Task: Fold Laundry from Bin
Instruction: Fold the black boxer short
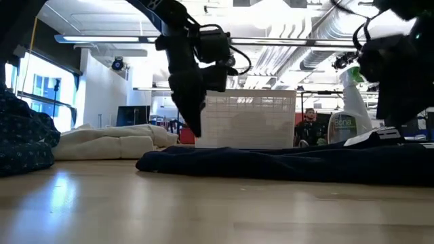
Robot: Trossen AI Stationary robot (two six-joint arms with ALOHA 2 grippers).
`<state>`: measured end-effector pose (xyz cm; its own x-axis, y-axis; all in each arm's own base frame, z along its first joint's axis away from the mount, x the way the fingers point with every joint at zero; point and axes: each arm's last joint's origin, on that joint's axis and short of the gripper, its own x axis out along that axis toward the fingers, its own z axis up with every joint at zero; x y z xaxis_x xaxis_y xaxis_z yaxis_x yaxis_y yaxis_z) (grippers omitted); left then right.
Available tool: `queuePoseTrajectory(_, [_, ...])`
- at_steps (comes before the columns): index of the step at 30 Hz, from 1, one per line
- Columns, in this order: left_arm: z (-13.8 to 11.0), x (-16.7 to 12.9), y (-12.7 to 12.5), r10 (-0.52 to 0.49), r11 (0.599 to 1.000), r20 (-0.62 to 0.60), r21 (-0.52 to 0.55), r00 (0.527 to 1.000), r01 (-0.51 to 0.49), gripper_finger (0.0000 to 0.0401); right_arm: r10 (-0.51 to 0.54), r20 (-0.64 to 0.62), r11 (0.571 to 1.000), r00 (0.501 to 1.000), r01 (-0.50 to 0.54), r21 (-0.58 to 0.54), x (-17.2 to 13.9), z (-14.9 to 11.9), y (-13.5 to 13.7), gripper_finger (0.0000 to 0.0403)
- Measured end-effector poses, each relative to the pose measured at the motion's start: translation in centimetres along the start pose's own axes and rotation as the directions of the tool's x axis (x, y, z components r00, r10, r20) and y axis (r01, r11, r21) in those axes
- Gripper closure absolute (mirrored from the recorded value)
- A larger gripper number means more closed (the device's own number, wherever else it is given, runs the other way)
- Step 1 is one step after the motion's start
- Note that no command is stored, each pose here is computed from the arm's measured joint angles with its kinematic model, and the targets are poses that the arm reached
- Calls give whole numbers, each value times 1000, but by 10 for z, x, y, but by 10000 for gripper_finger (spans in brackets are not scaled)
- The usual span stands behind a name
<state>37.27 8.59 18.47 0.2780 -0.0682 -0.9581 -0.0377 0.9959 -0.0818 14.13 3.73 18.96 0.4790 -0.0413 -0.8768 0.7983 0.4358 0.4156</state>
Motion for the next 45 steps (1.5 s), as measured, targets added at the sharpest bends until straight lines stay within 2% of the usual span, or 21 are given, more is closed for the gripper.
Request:
queuePoseTrajectory(4, [-1,-21,6,-3,998,-10,-58,1000,2,301,110,-6,994,994,-110,-1,-17,-1,9,233])
queuePoseTrajectory(6, [2,-31,6,-20,998,20,-56,1000,21,292,126,-10,992,992,-126,-25,-21,-3,11,231])
queuePoseTrajectory(9, [14,-41,-2,-78,996,133,54,988,72,287,164,-15,972,986,-164,-168,-23,-7,15,231])
queuePoseTrajectory(11, [24,-43,-11,-109,986,207,143,972,80,287,192,-27,927,981,-191,-324,-24,-11,19,231])
queuePoseTrajectory(13, [32,-40,-21,-115,975,259,216,959,58,286,169,-38,887,985,-169,-430,-21,-15,20,231])
queuePoseTrajectory(14, [35,-38,-25,-114,969,283,243,952,44,286,132,-45,886,990,-138,-443,-18,-17,19,231])
queuePoseTrajectory(17, [38,-33,-33,-106,966,282,256,954,32,286,13,-44,925,999,-28,-379,-6,-21,15,231])
queuePoseTrajectory(19, [36,-31,-38,-81,974,261,228,962,20,286,-9,-39,942,999,-4,-335,4,-23,13,231])
queuePoseTrajectory(23, [25,-31,-42,-21,982,150,186,988,-7,291,80,-30,959,996,-85,-271,29,-29,11,231])
queuePoseTrajectory(26, [17,-37,-42,-13,984,83,176,996,-1,303,139,1,964,990,-135,-227,43,-31,6,240])
queuePoseTrajectory(28, [13,-41,-41,-12,985,56,171,998,2,313,177,48,963,983,-163,-213,46,-31,5,261])
queuePoseTrajectory(31, [10,-48,-42,-7,984,51,177,999,-2,327,214,77,955,974,-192,-225,43,-29,8,316])
queuePoseTrajectory(33, [8,-60,-43,3,984,69,179,998,-15,335,254,67,940,965,-230,-251,39,-28,15,365])
queuePoseTrajectory(35, [6,-74,-45,10,983,108,181,994,-30,343,308,29,915,951,-288,-282,30,-28,24,392])
queuePoseTrajectory(37, [2,-89,-49,13,982,142,185,990,-40,350,386,-31,875,922,-376,-306,19,-28,37,387])
queuePoseTrajectory(41, [-5,-119,-61,22,973,220,221,975,-72,360,577,-130,737,806,-583,-342,-5,-28,59,386])
queuePoseTrajectory(42, [-6,-124,-63,26,970,239,228,971,-82,362,597,-141,719,790,-605,-342,-8,-28,60,391])
queuePoseTrajectory(43, [-7,-128,-64,28,969,250,230,968,-88,363,604,-142,715,784,-612,-339,-9,-29,60,396])
queuePoseTrajectory(45, [-9,-129,-65,38,969,269,224,962,-101,364,592,-120,740,797,-597,-311,-5,-29,57,399])
